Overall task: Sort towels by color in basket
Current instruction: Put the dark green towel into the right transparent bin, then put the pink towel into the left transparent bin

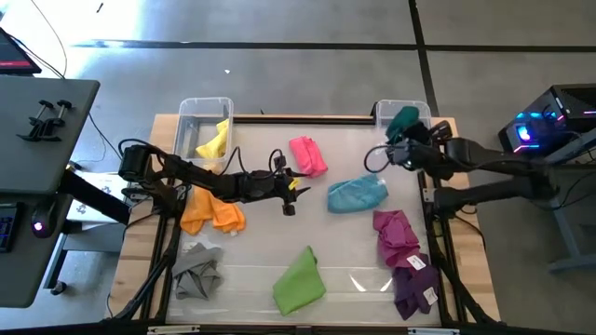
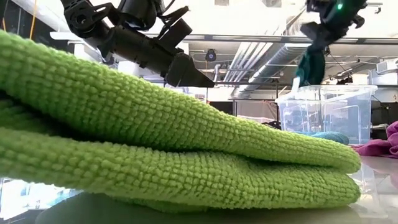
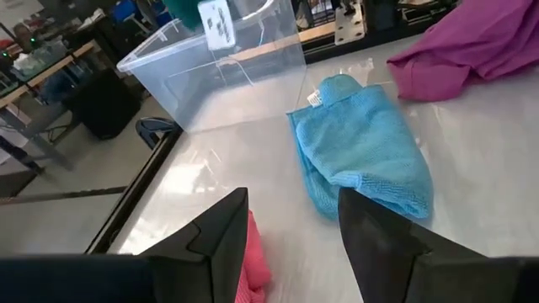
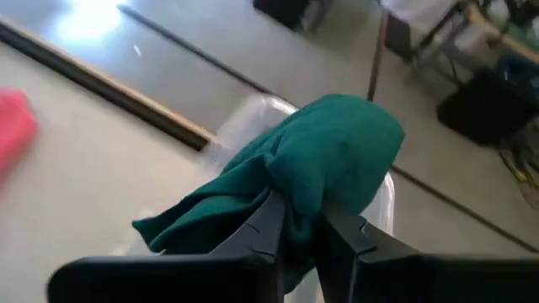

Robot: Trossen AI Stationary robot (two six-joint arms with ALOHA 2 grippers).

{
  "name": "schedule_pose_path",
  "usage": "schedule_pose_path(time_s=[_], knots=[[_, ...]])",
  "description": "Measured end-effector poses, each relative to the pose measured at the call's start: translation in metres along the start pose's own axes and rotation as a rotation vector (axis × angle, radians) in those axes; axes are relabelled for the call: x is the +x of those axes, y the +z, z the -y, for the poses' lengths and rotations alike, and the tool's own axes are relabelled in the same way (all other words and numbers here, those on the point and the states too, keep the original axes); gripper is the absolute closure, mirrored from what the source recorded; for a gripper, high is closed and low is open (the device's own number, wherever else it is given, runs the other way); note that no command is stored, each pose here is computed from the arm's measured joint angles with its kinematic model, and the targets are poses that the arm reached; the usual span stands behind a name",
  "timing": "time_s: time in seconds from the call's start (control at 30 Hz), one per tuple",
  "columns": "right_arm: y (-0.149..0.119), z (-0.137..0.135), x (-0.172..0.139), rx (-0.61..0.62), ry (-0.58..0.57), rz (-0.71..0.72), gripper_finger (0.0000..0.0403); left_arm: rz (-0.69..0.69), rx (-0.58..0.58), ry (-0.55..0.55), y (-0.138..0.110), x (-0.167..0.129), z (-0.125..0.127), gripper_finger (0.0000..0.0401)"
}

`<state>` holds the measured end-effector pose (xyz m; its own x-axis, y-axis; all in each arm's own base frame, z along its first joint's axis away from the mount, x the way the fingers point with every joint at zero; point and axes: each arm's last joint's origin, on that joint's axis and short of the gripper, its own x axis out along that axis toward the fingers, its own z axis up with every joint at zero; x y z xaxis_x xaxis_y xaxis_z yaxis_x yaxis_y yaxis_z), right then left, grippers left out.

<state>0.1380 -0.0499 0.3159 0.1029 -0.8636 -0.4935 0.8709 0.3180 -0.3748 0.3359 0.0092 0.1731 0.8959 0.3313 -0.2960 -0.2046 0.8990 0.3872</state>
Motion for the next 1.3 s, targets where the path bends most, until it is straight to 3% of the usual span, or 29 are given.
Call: schedule_pose_path(time_s=[0.27,0.47,0.63,0.73,0.9,1.0,1.13,1.3], knots=[[-0.002,0.011,0.02,-0.032,0.003,-0.149,0.0292,-0.001,-0.005,-0.002,0.0,0.0,0.0,0.0229],[0.0,0.016,0.024,-0.072,-0.071,-0.138,0.0251,-0.015,-0.026,-0.007,-0.002,0.0,0.001,0.0229],[0.005,0.011,0.021,-0.078,-0.017,-0.093,0.0248,-0.013,-0.061,-0.014,-0.001,-0.001,0.004,0.0229],[0.011,-0.004,0.017,-0.101,0.118,-0.009,0.0247,-0.01,-0.049,-0.021,0.0,-0.003,0.008,0.0229],[0.009,-0.053,0.004,-0.253,0.633,0.237,0.0247,-0.044,0.065,0.082,0.005,-0.011,0.02,0.0229],[-0.001,-0.083,-0.002,-0.301,0.856,0.429,0.0247,-0.071,0.136,0.167,0.013,-0.023,0.027,0.0229],[-0.02,-0.113,0.0,-0.329,0.973,0.578,0.0247,-0.095,0.175,0.26,0.026,-0.043,0.03,0.0229],[-0.039,-0.149,0.007,-0.453,1.137,0.591,0.0247,-0.117,0.136,0.282,0.04,-0.071,0.021,0.0229]])
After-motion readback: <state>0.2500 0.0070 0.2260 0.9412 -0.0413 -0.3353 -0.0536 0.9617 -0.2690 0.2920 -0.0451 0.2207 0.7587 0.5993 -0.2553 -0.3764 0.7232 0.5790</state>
